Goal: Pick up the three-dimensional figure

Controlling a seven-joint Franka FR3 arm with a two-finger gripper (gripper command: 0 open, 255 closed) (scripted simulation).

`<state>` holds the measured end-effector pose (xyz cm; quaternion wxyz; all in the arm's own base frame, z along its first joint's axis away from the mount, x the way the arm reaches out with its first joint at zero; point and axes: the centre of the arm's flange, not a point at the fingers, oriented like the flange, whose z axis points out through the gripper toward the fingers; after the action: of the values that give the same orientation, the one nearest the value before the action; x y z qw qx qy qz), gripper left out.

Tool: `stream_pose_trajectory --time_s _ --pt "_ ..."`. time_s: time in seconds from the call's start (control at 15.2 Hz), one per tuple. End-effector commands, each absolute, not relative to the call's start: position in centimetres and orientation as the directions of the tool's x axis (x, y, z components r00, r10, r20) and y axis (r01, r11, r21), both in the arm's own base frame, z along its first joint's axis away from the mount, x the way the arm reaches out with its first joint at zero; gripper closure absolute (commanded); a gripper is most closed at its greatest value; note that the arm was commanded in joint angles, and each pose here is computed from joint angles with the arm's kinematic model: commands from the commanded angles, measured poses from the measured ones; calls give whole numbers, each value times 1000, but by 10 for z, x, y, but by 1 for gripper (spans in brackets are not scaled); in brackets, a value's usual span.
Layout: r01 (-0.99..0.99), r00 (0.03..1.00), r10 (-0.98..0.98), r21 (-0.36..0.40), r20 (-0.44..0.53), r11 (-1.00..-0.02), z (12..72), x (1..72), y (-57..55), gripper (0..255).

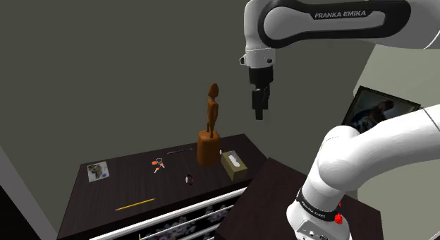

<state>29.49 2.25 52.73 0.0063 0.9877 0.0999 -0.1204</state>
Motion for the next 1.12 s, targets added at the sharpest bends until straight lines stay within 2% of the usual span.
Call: stream_pose_trajectory --time_s 0.0,1.06 --pt "199 951 196 -12 -239 -980 527 295 23 0" --pt "-135 959 -133 10 -250 -991 473 492 -43 0"
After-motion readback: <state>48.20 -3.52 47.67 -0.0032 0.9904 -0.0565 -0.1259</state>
